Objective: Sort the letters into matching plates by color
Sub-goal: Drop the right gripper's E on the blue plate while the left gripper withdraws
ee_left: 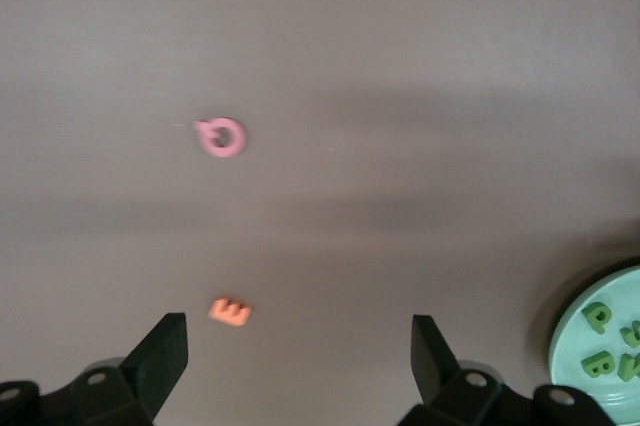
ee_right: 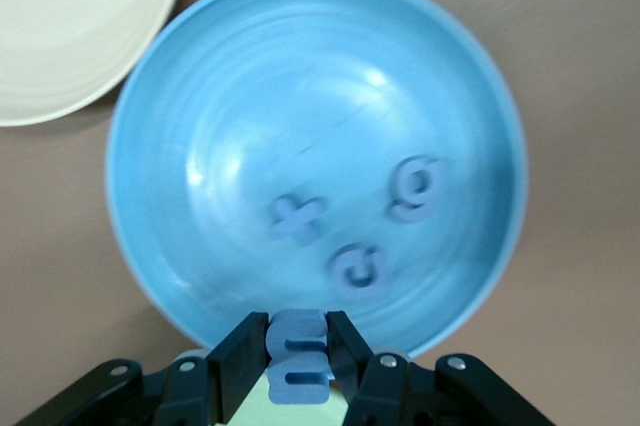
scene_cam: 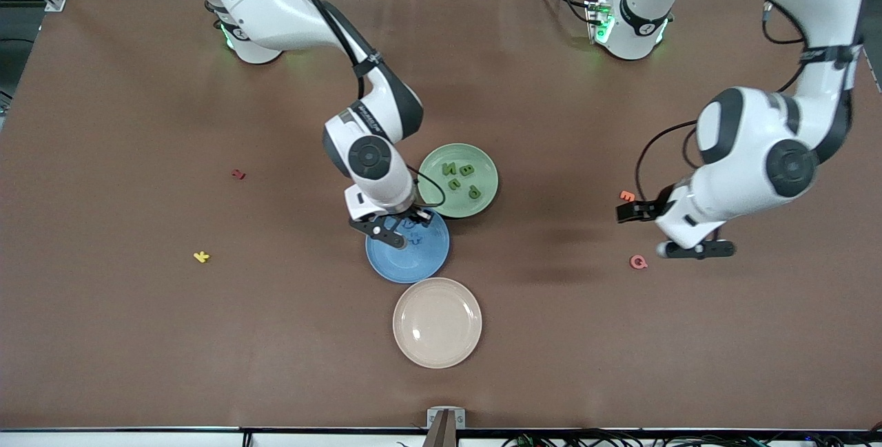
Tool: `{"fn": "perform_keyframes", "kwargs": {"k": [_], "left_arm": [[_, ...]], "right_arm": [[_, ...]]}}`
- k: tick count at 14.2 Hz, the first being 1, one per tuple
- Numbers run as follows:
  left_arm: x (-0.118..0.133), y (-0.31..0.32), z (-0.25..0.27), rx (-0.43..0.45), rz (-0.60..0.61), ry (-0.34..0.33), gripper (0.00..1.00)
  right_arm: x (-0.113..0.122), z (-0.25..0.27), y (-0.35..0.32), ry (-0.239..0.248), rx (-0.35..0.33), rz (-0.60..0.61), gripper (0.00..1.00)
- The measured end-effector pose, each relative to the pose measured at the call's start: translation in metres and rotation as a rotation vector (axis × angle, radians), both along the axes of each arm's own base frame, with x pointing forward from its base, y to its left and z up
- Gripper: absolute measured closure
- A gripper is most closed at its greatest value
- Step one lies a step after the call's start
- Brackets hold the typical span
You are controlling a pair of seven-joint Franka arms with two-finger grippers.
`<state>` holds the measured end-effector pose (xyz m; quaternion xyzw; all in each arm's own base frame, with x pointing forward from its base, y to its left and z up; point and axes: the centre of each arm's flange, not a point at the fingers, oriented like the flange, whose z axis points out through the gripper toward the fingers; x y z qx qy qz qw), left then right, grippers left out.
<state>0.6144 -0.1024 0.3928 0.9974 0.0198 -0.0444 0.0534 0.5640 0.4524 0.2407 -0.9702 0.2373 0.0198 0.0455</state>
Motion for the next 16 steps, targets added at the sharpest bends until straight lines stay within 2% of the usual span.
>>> {"fn": "perform_keyframes", "kwargs": {"k": [5,9,10,12,16], "left_arm": [[-0.009,0.061,0.090,0.010,0.062,-0.128,0.00],[-0.043,0.104,0.160,0.016,0.046,-0.166,0.00],[-0.049,0.105,0.174,0.017,0.047,-0.184,0.00],[-0.058,0.101,0.196,0.018,0.045,-0.220,0.00],[-0.060,0.098,0.227,0.018,0.037,-0.261,0.00]], "right_arm": [[0.010,-0.016,0.010,-0.009,0.000,-0.010,0.67],[0.015,-0.010,0.012,-0.023,0.008,-0.013,0.67],[0.016,-0.008,0.012,-0.025,0.009,-0.014,0.60],[0.017,-0.007,0.012,-0.028,0.010,-0.016,0.40],[0.018,-0.006,0.011,-0.029,0.009,-0.018,0.02]]}}
